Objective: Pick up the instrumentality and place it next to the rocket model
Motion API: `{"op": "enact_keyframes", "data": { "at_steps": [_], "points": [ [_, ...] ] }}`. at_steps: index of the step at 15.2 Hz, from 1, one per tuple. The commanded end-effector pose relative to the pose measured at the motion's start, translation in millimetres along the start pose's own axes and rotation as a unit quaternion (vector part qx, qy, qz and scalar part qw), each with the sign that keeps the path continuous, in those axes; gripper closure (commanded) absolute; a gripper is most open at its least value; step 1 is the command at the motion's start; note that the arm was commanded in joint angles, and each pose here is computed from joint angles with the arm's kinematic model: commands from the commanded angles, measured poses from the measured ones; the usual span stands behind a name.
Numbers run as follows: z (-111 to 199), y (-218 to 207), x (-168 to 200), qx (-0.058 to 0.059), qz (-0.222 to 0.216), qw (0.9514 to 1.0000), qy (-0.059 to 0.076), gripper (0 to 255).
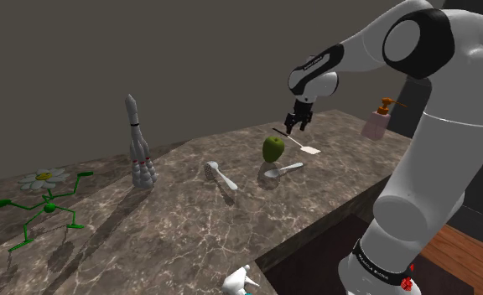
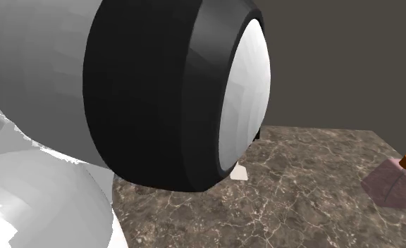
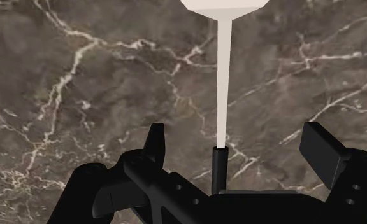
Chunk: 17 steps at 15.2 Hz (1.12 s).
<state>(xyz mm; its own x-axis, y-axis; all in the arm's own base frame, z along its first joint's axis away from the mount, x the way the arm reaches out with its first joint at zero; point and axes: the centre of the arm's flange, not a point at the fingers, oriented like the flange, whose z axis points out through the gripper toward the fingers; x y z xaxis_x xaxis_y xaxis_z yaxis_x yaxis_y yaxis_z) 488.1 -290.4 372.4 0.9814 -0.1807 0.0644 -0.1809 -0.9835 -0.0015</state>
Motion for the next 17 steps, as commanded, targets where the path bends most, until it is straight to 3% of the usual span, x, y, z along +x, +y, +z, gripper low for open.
{"op": "enact_keyframes", "data": {
  "at_steps": [1, 5, 13, 14, 17],
  "points": [
    [9.9, 1.1, 1.2, -0.001, 0.000, 1.0000, 0.001, 0],
    [34.0, 1.1, 1.2, -0.001, 0.000, 1.0000, 0.001, 0],
    [34.0, 1.1, 1.2, -0.001, 0.000, 1.0000, 0.001, 0],
    [34.0, 1.1, 1.2, -0.001, 0.000, 1.0000, 0.001, 255],
    [34.0, 1.1, 1.2, -0.001, 0.000, 1.0000, 0.001, 255]
  ]
}}
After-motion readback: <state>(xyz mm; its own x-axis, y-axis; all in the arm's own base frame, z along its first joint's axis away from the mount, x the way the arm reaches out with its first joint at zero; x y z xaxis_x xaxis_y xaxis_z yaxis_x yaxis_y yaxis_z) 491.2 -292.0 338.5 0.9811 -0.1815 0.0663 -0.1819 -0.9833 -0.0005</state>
